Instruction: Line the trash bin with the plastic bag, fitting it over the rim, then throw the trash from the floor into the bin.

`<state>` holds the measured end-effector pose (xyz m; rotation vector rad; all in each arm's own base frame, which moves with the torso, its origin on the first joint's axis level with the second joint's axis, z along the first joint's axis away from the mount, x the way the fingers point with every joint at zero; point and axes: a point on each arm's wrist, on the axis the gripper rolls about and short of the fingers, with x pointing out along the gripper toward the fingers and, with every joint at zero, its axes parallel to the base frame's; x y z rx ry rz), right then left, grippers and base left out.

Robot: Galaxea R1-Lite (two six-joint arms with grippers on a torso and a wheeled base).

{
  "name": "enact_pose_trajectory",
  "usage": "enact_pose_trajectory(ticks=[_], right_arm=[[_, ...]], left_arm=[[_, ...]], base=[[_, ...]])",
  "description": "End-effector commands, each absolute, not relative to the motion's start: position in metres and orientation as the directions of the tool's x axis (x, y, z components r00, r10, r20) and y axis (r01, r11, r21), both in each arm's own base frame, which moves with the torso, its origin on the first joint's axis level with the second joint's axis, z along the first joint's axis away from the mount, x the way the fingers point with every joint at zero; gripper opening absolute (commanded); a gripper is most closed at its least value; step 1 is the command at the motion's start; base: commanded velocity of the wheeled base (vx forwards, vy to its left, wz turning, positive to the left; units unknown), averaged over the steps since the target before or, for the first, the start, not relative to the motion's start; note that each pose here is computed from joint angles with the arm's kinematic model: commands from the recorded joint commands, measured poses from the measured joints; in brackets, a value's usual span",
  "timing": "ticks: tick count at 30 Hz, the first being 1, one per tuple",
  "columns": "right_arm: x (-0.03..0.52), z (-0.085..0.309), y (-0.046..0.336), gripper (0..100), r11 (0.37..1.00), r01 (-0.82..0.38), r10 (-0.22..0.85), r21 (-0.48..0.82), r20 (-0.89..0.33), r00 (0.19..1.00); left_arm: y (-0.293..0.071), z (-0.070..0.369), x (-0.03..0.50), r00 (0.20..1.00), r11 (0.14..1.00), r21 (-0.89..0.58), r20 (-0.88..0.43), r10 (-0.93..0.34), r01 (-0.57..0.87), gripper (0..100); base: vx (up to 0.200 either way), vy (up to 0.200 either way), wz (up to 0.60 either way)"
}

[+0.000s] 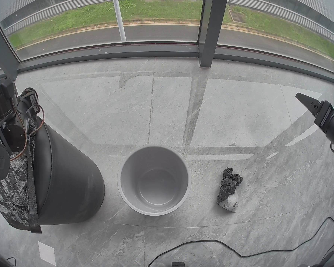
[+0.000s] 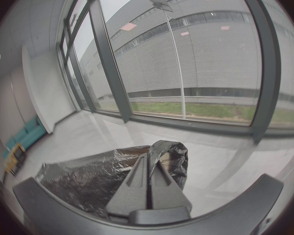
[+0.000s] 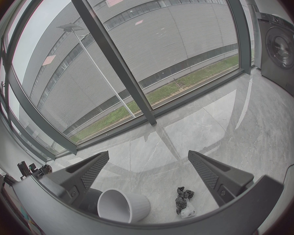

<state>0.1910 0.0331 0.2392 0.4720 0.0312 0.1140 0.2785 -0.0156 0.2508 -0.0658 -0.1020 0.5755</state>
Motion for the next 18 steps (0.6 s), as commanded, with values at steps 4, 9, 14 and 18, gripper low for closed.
enact_pose_trajectory(ticks=[4, 9, 14, 18], right_arm=[[0.176, 0.238, 0.046, 100, 0.871, -0.187, 0.204, 0.454, 0.012, 0.979], [0.168, 0.227, 0.054, 100, 0.835, -0.312, 0.329, 0.454, 0.043, 0.943], [0.154, 0.220, 0.063, 100, 0.694, -0.508, 0.572, 0.510, 0.039, 0.820], [0.163, 0.213, 0.081, 100, 0.618, -0.559, 0.676, 0.553, -0.010, 0.737]], left_arm=[[-0.078, 0.312, 0.235, 0.958, 0.905, -0.375, 0.118, 0.262, -0.202, 0], [-0.088, 0.371, 0.180, 0.995, 0.797, -0.598, 0.085, -0.046, 0.088, 0], [-0.076, 0.404, 0.146, 0.940, 0.608, -0.750, 0.055, -0.336, 0.261, 0], [-0.078, 0.417, 0.149, 0.908, 0.510, -0.805, 0.083, -0.411, 0.304, 0]], base=[[0.000, 0.000, 0.00], [0.000, 0.000, 0.00], [0.000, 0.000, 0.00], [0.000, 0.000, 0.00]])
